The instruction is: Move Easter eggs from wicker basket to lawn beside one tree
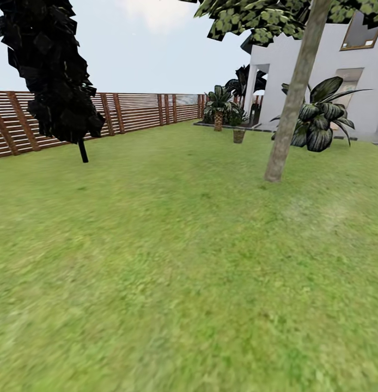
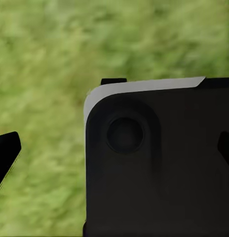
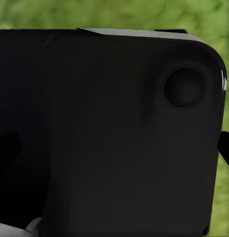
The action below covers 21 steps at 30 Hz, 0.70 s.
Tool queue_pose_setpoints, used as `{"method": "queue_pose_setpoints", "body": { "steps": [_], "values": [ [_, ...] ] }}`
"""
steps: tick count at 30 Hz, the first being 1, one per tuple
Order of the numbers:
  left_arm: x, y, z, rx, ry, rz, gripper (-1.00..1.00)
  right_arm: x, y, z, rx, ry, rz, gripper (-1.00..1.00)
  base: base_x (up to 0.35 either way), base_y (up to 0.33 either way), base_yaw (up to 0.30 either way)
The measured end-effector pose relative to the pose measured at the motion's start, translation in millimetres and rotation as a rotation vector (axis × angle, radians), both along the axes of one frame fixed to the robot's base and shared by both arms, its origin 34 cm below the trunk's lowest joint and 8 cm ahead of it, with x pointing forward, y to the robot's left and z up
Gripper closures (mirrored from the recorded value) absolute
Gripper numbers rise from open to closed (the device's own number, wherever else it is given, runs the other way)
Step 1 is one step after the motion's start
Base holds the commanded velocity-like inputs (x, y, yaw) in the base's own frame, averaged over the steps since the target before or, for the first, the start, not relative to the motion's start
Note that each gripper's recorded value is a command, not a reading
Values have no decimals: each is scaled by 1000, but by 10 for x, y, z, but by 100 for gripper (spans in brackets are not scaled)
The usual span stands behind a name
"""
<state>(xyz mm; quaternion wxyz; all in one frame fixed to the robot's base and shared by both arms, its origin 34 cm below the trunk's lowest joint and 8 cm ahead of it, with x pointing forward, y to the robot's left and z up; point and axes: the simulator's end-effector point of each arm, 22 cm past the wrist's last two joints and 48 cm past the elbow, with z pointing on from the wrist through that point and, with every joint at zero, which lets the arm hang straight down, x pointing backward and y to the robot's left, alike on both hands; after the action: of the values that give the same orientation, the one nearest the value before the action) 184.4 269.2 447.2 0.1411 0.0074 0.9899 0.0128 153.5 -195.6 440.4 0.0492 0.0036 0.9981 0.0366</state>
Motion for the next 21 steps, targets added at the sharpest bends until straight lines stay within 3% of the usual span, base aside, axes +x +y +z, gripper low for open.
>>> {"method": "queue_pose_setpoints", "body": {
  "steps": [21],
  "values": [
    [0, -1, 0, 0, 0, 0, -100, 10, -10, -1, -2, -2, 1, -100, 331, 0, 0]
  ]
}}
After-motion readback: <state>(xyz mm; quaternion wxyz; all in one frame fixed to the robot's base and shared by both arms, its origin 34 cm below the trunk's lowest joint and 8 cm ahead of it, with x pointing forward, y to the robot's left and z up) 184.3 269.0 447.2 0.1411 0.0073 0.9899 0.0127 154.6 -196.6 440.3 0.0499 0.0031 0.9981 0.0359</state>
